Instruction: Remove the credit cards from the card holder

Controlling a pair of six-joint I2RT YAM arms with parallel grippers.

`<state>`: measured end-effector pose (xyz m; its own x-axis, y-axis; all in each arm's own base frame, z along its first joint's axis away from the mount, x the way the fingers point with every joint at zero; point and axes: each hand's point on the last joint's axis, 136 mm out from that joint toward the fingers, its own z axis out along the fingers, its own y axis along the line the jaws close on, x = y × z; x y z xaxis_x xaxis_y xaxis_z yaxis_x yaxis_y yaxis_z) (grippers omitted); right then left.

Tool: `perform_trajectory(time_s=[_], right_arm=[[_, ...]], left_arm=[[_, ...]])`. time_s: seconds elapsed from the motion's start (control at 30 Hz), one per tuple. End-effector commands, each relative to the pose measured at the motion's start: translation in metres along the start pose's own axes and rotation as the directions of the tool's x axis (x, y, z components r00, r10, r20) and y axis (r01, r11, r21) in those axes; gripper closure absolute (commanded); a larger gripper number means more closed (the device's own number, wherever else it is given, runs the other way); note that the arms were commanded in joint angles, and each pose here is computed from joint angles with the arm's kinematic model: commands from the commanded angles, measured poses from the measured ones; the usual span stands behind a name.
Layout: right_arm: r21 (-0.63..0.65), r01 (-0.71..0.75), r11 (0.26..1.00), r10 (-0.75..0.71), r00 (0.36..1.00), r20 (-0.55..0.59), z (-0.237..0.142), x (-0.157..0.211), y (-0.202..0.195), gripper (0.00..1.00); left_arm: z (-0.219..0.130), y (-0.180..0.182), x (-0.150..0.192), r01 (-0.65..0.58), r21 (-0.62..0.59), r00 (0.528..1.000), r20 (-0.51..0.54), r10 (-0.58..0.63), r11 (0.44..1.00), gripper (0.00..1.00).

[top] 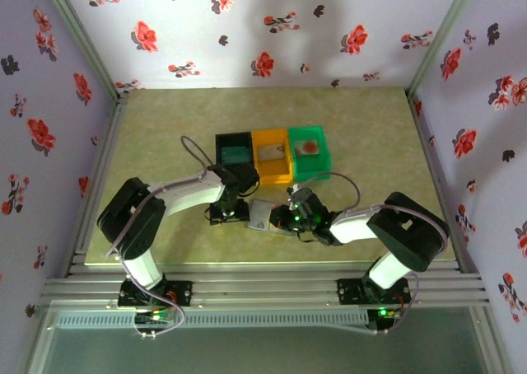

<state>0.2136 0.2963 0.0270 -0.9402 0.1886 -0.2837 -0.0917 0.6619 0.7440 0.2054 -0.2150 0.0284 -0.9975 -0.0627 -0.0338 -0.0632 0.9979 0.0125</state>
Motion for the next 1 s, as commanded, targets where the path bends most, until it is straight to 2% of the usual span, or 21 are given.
perform_trajectory(time_s=[0.0,0.53,0.63,0.97], right_arm=[[0.055,-0.021,0.998,0.024,0.998,-0.054,0.005,0.015,-0.016,0.91],[0.021,-0.001,1.0,0.001,0.999,-0.041,-0.003,0.013,-0.005,0.97],[0.035,0.008,0.999,-0.007,1.0,-0.03,-0.007,0.011,-0.005,1.0],[0.107,0.004,0.994,-0.003,1.0,-0.009,-0.022,0.009,-0.016,1.0]], left_arm=[[0.005,-0.001,0.004,-0.027,-0.028,0.999,-0.02,0.027,0.999,0.31],[0.046,-0.013,0.033,-0.035,-0.035,0.994,-0.106,0.031,0.999,0.31],[0.052,-0.014,0.038,-0.031,-0.034,0.993,-0.116,0.027,0.999,0.31],[0.066,-0.013,0.047,-0.014,-0.02,0.989,-0.147,0.011,1.0,0.32]])
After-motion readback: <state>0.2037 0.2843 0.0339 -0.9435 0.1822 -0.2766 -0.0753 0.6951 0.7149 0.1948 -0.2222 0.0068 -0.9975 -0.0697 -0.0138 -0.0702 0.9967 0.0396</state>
